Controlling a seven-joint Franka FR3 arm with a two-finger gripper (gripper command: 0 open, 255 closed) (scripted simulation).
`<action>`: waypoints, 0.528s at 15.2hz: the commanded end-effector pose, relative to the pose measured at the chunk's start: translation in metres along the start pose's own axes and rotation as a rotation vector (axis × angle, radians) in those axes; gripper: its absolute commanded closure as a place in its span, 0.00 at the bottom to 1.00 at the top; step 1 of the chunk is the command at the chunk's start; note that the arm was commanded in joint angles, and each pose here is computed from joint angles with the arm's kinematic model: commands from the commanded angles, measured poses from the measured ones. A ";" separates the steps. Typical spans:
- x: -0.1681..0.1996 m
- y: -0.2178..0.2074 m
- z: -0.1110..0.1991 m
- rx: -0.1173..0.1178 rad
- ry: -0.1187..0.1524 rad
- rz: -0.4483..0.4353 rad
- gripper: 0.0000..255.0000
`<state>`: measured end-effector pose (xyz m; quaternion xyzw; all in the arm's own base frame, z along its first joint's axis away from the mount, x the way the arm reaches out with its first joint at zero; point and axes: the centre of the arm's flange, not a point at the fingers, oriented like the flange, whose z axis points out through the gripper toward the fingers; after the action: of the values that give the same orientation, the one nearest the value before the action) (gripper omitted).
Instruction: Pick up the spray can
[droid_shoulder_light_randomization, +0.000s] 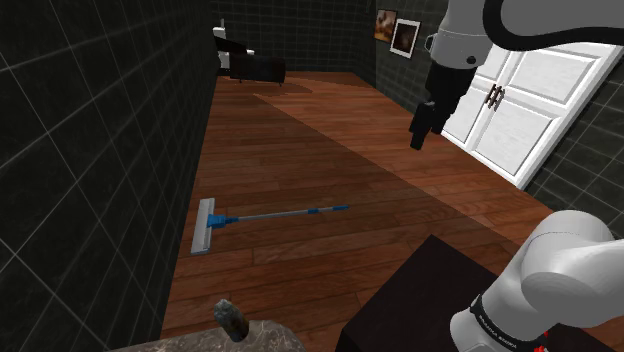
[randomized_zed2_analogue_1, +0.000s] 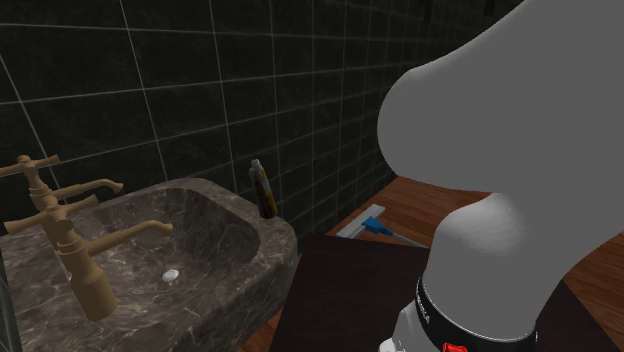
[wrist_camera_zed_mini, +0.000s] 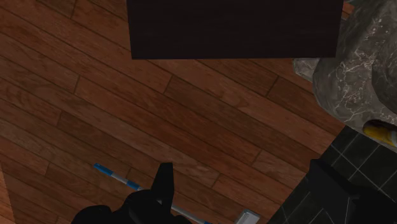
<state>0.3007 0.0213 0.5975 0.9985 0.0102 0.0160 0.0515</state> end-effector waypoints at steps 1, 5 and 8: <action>0.000 0.000 0.000 0.000 0.000 0.000 0.00; 0.017 -0.041 0.027 -0.008 0.033 -0.061 0.00; 0.029 -0.072 0.046 -0.014 0.058 -0.108 0.00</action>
<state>0.3262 0.0800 0.5530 0.9960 0.0570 0.0372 0.0584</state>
